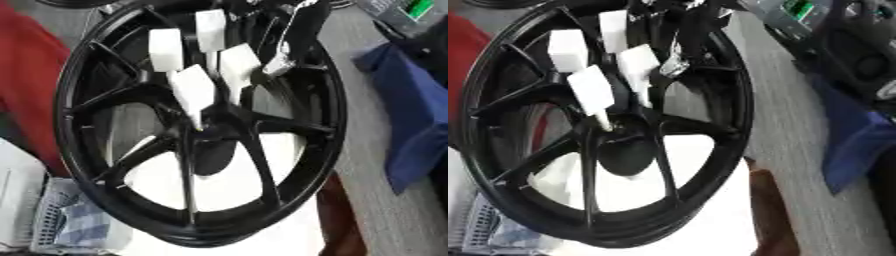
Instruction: Pull the pin out of the wheel hub.
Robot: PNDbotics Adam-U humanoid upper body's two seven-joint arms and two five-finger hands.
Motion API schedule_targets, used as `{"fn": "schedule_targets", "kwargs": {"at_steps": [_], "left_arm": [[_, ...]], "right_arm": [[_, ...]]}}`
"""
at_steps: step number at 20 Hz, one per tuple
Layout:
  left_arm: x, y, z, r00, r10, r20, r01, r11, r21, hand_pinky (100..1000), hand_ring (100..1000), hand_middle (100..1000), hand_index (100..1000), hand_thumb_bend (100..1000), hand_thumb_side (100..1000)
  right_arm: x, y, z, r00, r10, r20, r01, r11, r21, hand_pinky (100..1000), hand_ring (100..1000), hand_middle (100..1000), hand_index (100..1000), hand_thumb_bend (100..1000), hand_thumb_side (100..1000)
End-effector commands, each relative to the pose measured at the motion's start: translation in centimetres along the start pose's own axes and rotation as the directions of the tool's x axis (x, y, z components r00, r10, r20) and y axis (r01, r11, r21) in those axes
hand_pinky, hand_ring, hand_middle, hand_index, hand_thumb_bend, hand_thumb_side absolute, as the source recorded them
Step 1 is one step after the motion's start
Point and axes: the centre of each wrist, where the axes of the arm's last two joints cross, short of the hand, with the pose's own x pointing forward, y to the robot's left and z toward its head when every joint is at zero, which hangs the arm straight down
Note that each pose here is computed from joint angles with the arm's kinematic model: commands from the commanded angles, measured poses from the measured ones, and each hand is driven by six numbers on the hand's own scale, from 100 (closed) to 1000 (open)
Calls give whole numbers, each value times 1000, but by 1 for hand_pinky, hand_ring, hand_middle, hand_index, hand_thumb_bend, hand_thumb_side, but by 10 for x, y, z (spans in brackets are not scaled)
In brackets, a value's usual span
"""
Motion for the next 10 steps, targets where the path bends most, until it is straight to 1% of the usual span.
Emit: {"fn": "schedule_targets", "kwargs": {"at_steps": [1,5,10], "left_arm": [[13,5,-4,999,-5,41,4,1000,5,756,780,687,754,537,663],[12,5,-4,999,-4,36,4,1000,6,756,780,687,754,534,665],[12,5,-4,999,-1,37,1,1000,7,757,780,687,755,531,667]], "right_arm": [[-3,-5,6,1000,12,-21,-12,1000,-13,861,714,691,760,428,311],[-4,-5,5,1000,-9,-20,9,1000,-21,856,702,659,729,400,299],[-4,-5,3,1000,-23,-20,23,999,-27,854,701,654,724,403,300]]}}
